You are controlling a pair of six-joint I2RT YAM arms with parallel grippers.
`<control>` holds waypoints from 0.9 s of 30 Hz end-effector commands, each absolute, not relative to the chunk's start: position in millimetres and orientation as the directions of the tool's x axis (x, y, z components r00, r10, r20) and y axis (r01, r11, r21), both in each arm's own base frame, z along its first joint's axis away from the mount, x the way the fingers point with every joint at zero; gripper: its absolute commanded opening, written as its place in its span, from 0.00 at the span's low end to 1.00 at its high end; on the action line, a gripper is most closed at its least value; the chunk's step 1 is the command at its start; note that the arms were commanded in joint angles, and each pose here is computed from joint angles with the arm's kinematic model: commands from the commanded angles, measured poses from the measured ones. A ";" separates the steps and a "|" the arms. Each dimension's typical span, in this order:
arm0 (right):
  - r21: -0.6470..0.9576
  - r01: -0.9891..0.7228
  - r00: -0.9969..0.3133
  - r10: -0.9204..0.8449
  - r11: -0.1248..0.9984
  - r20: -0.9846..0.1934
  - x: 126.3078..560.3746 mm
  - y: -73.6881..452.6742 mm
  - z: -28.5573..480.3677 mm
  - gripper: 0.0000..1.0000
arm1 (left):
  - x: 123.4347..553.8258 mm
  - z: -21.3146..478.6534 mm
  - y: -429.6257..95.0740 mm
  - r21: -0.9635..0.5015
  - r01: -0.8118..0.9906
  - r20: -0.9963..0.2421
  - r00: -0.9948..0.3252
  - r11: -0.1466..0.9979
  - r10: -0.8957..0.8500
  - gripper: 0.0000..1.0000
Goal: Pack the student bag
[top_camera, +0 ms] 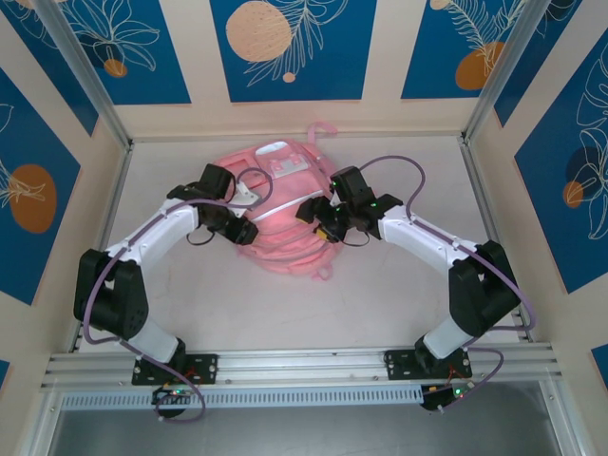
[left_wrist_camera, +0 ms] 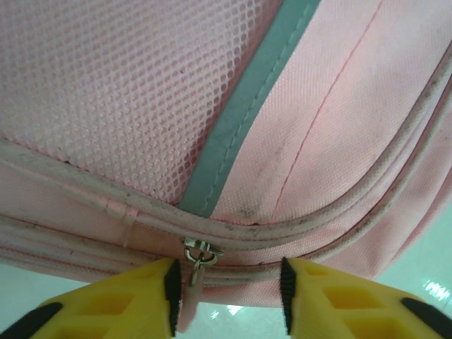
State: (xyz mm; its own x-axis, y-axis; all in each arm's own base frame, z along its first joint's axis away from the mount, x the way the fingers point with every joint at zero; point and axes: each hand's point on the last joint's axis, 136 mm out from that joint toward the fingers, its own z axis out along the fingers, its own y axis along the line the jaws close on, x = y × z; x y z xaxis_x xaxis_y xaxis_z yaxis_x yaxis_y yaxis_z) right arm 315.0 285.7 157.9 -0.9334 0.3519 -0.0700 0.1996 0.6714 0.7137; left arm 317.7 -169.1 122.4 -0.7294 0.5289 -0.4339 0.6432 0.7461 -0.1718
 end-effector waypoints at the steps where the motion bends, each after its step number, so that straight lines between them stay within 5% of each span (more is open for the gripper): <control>1: 0.721 0.182 -0.943 0.327 0.669 -0.065 314.6 293.5 165.0 0.65 | 309.0 116.5 -157.3 -0.154 0.640 -0.398 -0.737 0.753 0.545 0.33; 13: 0.719 0.178 -0.947 0.315 0.672 -0.060 312.4 300.8 161.3 0.64 | 322.5 119.6 -152.4 -0.101 0.604 -0.437 -0.741 0.790 0.510 0.01; 27: 0.743 0.194 -0.957 0.291 0.641 -0.001 315.9 345.6 151.5 0.54 | 277.8 144.1 -184.7 -0.328 0.541 -0.475 -0.803 0.774 0.360 0.00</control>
State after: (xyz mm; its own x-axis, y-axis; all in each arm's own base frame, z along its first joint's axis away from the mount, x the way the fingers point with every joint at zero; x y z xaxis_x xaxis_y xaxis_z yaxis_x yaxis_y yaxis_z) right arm 312.0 331.8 140.7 -0.9564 0.2919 -0.0098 0.1972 0.6703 0.7155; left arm 301.3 -171.6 141.0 -0.7785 0.3757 -0.5028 0.5420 0.8064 -0.2365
